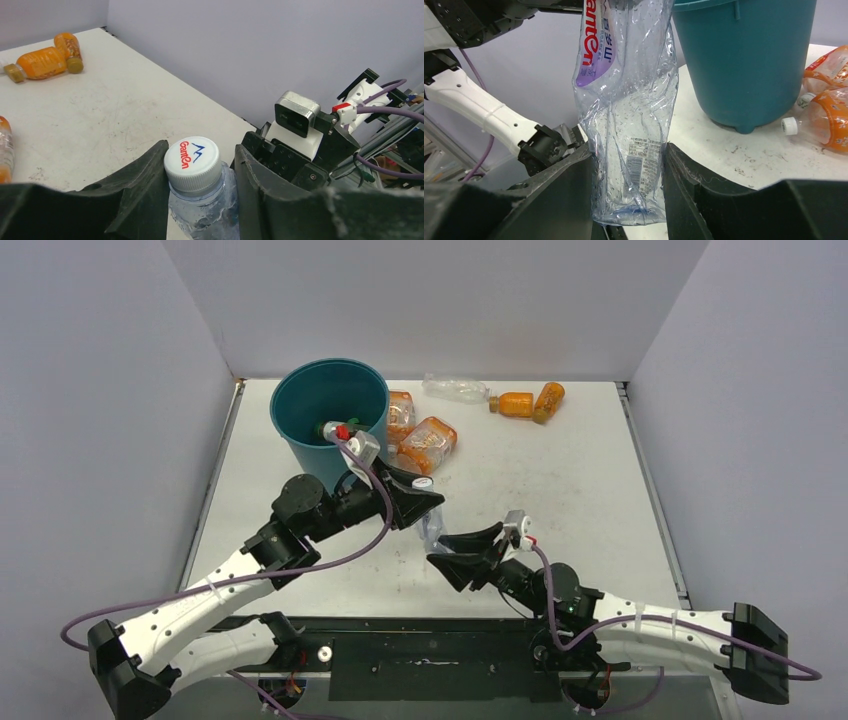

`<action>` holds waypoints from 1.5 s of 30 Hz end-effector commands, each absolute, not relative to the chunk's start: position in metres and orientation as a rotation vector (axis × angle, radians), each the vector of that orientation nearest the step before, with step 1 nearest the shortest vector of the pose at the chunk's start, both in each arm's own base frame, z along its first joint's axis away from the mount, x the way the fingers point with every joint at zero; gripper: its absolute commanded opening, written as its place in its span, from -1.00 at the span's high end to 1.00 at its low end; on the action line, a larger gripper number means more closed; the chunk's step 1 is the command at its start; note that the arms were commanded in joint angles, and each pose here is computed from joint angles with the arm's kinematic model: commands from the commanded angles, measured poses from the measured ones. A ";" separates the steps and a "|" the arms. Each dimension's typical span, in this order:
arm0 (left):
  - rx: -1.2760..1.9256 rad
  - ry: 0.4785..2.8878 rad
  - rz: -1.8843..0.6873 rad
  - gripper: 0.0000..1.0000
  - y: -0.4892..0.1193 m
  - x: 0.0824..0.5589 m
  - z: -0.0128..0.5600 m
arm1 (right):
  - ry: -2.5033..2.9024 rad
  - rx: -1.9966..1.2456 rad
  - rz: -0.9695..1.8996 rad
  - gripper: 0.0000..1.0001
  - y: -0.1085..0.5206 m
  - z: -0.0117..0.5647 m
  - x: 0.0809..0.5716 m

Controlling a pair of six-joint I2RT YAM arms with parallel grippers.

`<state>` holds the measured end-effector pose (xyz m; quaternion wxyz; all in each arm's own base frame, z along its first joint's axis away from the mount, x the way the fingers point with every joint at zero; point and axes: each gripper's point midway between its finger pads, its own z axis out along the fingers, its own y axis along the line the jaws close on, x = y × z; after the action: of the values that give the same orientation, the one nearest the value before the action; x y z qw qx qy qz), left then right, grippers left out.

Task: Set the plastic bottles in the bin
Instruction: Place the plastic bottle in the trash bin.

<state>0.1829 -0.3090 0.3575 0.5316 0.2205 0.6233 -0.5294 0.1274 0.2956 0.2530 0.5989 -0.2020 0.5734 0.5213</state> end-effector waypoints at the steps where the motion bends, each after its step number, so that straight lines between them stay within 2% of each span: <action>1: 0.593 1.463 -1.275 0.54 -0.315 0.173 0.368 | 1.290 -0.500 1.214 0.68 0.302 0.282 0.124; 4: 0.630 1.454 -1.265 0.88 -0.315 0.169 0.370 | 1.360 -0.554 1.164 -0.02 0.308 0.282 0.127; 5: 0.644 1.453 -1.257 0.99 -0.314 0.168 0.371 | 1.384 -0.576 1.146 -0.18 0.310 0.281 0.128; 6: 0.659 1.448 -1.249 1.00 -0.313 0.167 0.373 | 1.410 -0.596 1.124 -0.28 0.311 0.279 0.129; 12: 0.801 1.410 -1.265 1.00 -0.314 0.148 0.379 | 1.505 -0.646 1.030 -0.37 0.312 0.269 0.136; 16: 0.797 1.382 -1.281 1.00 -0.312 0.145 0.385 | 1.527 -0.669 1.023 -0.23 0.318 0.264 0.136; 17: 0.790 1.376 -1.280 1.00 -0.311 0.145 0.386 | 1.533 -0.676 1.023 -0.10 0.320 0.262 0.136; 19: 0.772 1.370 -1.279 1.00 -0.310 0.147 0.389 | 1.544 -0.690 1.023 0.29 0.322 0.257 0.135; 20: 0.759 1.373 -1.277 0.78 -0.310 0.148 0.390 | 1.545 -0.693 1.024 0.48 0.323 0.256 0.135; 21: 0.747 1.374 -1.275 0.23 -0.309 0.149 0.390 | 1.543 -0.693 1.023 0.64 0.322 0.255 0.135; 22: 0.730 1.373 -1.271 -0.22 -0.307 0.150 0.392 | 1.537 -0.691 1.024 0.75 0.321 0.254 0.134; 24: 0.687 1.355 -1.266 -0.98 -0.302 0.151 0.397 | 1.522 -0.678 1.018 0.87 0.317 0.255 0.135; 26: 0.628 1.317 -1.269 -0.92 -0.293 0.151 0.408 | 1.501 -0.665 1.013 0.89 0.312 0.258 0.136; 31: 0.501 1.264 -1.246 -0.96 -0.277 0.159 0.429 | 1.477 -0.654 1.004 0.89 0.307 0.260 0.136; 34: 0.499 1.337 -1.209 -0.53 -0.281 0.168 0.425 | 1.470 -0.652 1.005 0.89 0.308 0.261 0.136; 36: 0.520 1.411 -1.182 -0.40 -0.287 0.173 0.414 | 1.466 -0.651 1.008 0.89 0.309 0.262 0.136; 41: 0.556 1.566 -1.122 -0.47 -0.297 0.182 0.382 | 1.465 -0.652 1.007 0.89 0.311 0.264 0.137; 45: 0.574 1.615 -1.073 -0.40 -0.299 0.186 0.370 | 1.465 -0.649 1.000 0.89 0.310 0.264 0.137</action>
<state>0.1847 -0.3025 0.3629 0.5242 0.2349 0.6691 -0.4715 0.1349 0.3095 0.2438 0.5624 -0.2928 0.6493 0.4200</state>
